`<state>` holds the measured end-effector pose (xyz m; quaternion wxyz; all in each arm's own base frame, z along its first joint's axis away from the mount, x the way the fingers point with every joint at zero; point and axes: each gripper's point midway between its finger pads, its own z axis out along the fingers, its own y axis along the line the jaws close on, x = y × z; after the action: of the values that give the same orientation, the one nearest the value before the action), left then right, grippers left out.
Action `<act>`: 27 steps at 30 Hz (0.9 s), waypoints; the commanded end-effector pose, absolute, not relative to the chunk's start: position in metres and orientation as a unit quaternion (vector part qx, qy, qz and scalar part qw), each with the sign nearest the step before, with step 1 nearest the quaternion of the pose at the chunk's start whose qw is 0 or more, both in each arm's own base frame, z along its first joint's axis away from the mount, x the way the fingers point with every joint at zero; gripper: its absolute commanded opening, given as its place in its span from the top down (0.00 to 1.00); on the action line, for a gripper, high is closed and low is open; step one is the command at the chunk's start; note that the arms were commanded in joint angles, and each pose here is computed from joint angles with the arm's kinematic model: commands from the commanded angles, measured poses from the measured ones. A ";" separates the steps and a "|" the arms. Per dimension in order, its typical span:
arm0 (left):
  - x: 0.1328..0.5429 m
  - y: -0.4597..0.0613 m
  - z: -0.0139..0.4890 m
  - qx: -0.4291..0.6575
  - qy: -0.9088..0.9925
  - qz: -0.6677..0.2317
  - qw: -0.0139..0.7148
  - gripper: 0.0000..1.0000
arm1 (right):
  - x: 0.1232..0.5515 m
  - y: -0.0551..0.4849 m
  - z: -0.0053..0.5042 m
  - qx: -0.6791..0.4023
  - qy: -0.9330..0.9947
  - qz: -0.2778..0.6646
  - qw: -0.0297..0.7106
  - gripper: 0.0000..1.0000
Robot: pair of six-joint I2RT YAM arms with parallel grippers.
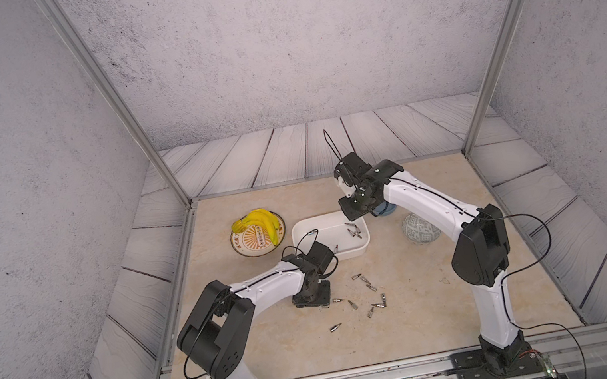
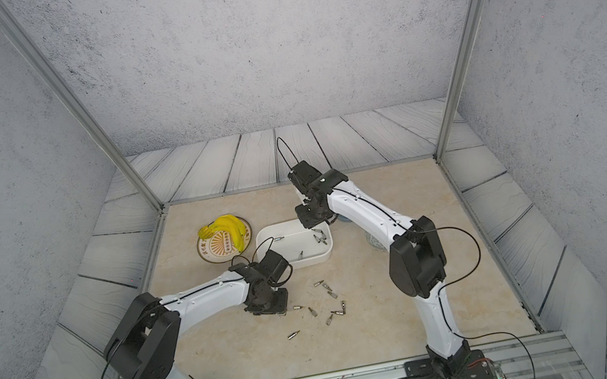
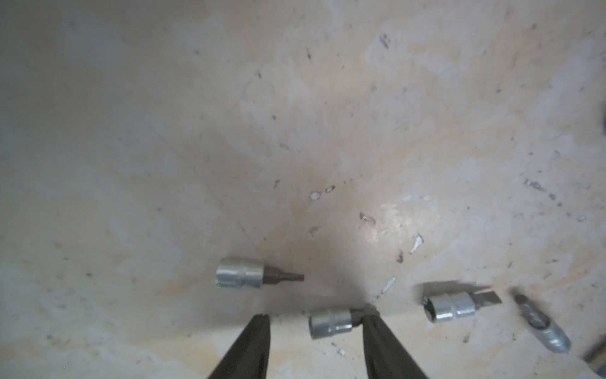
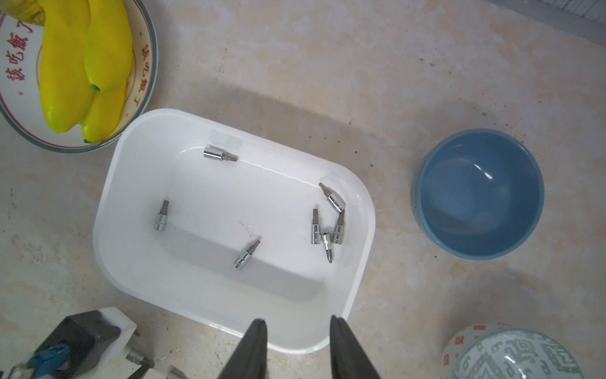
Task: Put the bit on the desktop into the storage box
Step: Pick up the screwdriver bit from the center of the board.
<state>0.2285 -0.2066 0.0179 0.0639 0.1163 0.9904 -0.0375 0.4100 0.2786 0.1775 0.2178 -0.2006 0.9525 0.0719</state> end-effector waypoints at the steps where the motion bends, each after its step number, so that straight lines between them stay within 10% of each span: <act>1: 0.227 -0.209 0.023 0.122 0.990 -0.037 0.065 0.46 | 0.404 0.272 0.189 -0.202 0.951 0.064 0.225 0.63; 27: 0.226 -0.219 0.030 0.136 0.986 -0.064 0.070 0.44 | 0.395 0.262 0.199 -0.199 0.950 0.058 0.232 0.63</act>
<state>0.2337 -0.2205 0.0346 0.0819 0.1244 0.9866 -0.0662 0.4001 0.2672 0.1882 0.2247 -0.1998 0.9516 0.0631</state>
